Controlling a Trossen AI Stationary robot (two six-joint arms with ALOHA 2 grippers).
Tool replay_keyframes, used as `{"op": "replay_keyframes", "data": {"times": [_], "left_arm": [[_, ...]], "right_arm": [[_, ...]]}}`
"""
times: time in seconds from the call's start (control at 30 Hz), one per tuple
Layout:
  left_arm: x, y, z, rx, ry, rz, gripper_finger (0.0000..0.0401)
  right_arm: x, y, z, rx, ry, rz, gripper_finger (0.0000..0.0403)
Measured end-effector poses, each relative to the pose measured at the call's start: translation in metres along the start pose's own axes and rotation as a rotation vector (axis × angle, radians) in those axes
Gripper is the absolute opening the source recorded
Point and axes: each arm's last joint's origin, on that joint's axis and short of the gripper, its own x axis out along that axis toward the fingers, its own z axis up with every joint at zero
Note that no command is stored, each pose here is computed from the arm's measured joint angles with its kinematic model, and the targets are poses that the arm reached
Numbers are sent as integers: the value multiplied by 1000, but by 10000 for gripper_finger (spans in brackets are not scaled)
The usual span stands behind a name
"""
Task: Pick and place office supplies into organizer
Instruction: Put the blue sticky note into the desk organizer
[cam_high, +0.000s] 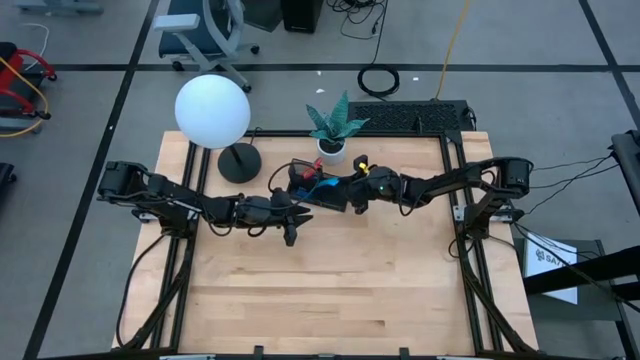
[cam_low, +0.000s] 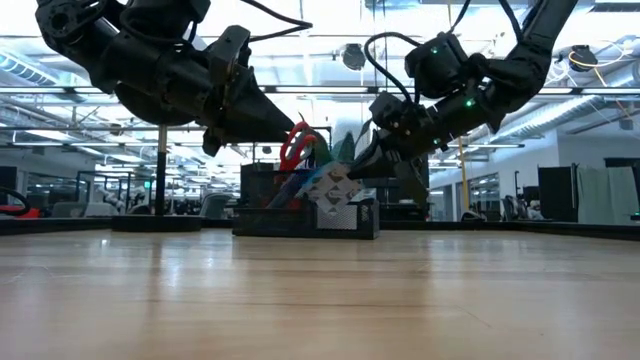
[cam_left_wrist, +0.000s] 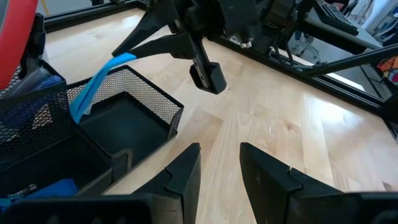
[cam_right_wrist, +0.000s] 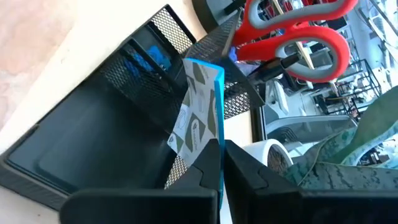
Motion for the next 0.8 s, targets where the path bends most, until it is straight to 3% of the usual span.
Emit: {"op": "replay_keyframes", "data": {"times": [0.17, 0.33, 0.5, 0.8], "left_arm": [[0, 0, 0, 0, -1, 0, 120], [0, 0, 0, -1, -1, 0, 120], [0, 0, 0, -1, 0, 0, 120], [0, 0, 0, 1, 4, 2, 120]], "right_arm": [[0, -1, -2, 1, 3, 5, 0], [4, 8, -5, -8, -18, 88, 6], [8, 15, -16, -42, 49, 158, 37], [8, 15, -15, -41, 46, 150, 95]]}}
